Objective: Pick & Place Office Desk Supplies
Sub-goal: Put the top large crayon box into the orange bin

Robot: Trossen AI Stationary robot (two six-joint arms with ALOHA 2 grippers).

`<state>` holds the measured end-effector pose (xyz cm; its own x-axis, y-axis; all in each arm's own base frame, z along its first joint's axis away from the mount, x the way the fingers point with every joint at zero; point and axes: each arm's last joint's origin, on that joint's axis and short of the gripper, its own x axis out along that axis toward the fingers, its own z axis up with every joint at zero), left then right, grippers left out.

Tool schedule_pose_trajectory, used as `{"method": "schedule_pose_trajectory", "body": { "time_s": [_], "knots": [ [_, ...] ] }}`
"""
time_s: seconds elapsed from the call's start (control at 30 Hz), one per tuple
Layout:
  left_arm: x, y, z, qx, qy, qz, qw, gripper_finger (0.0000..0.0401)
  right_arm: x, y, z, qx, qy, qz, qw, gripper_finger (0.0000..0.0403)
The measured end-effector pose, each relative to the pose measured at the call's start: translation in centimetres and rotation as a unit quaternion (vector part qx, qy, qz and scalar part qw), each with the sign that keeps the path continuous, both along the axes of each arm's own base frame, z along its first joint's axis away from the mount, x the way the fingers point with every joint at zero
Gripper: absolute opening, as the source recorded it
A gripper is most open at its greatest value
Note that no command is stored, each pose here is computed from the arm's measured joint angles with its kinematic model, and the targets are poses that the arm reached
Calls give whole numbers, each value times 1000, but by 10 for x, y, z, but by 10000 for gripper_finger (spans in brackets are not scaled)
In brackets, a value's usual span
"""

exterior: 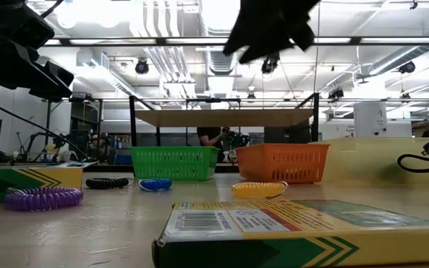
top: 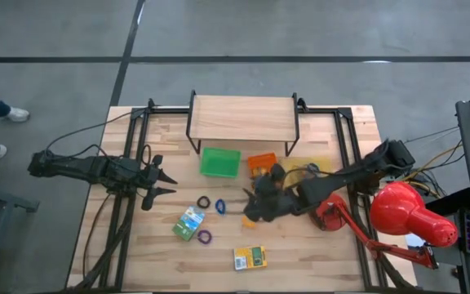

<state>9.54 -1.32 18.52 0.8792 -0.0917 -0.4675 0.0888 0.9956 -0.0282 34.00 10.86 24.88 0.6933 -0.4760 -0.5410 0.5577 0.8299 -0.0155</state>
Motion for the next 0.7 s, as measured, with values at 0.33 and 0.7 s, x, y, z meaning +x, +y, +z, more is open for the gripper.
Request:
{"method": "schedule_pose_trajectory", "body": {
  "time_s": [0.33,0.7],
  "knots": [
    [0,0,0,0,0,0,1000,142,14,37,-11,-172,39,179,968,209],
    [0,0,0,0,0,0,1000,142,43,50,-82,-443,222,351,794,183]
  ]
}}
